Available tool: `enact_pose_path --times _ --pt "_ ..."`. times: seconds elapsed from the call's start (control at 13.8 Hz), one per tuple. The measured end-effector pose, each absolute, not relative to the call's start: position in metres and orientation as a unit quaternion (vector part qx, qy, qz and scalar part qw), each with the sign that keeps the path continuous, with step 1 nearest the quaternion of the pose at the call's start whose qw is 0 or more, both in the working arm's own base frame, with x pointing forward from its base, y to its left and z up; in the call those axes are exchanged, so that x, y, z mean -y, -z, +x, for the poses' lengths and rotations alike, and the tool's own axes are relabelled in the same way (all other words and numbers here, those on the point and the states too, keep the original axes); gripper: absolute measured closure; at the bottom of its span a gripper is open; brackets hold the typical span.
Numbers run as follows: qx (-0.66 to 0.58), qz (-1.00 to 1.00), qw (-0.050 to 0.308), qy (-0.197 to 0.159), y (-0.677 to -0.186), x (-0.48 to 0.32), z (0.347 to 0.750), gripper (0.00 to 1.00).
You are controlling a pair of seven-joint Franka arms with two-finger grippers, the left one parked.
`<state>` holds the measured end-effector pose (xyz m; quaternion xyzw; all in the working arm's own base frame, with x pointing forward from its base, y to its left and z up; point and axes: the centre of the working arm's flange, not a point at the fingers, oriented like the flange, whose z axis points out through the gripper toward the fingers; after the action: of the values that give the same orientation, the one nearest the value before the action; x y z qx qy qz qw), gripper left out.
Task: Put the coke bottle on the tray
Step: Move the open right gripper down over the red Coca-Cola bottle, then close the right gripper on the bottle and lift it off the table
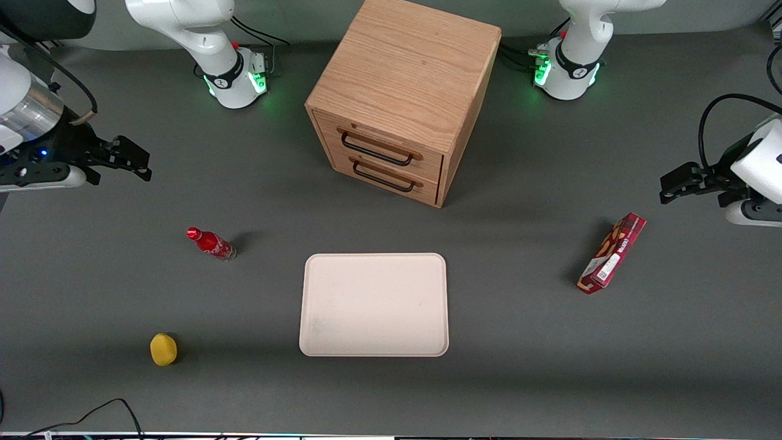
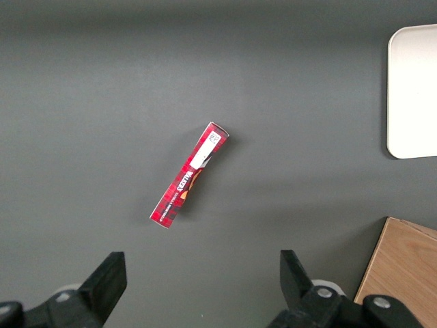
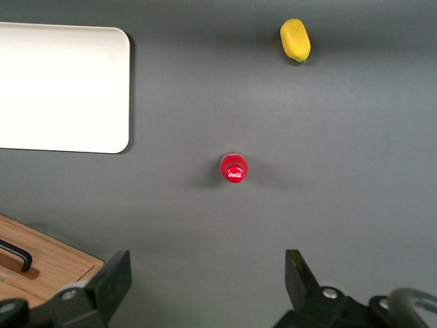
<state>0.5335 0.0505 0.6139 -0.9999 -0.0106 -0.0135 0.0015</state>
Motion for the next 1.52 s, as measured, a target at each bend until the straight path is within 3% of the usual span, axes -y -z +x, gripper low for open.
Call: enact_pose_path --times 0.51,0.72,1.09,1.52 --pt "0.003 -1.0 0.012 -0.01 -0.598 -0.045 0.541 0.0" --pt "0.008 -0.999 0.013 -0.032 -0.536 -0.035 0.554 0.0" --pt "0.033 -0.999 0.014 -0.01 -0.395 -0.028 0.548 0.0" --pt "0.045 -0.999 0.014 0.001 -0.333 -0.023 0.536 0.02"
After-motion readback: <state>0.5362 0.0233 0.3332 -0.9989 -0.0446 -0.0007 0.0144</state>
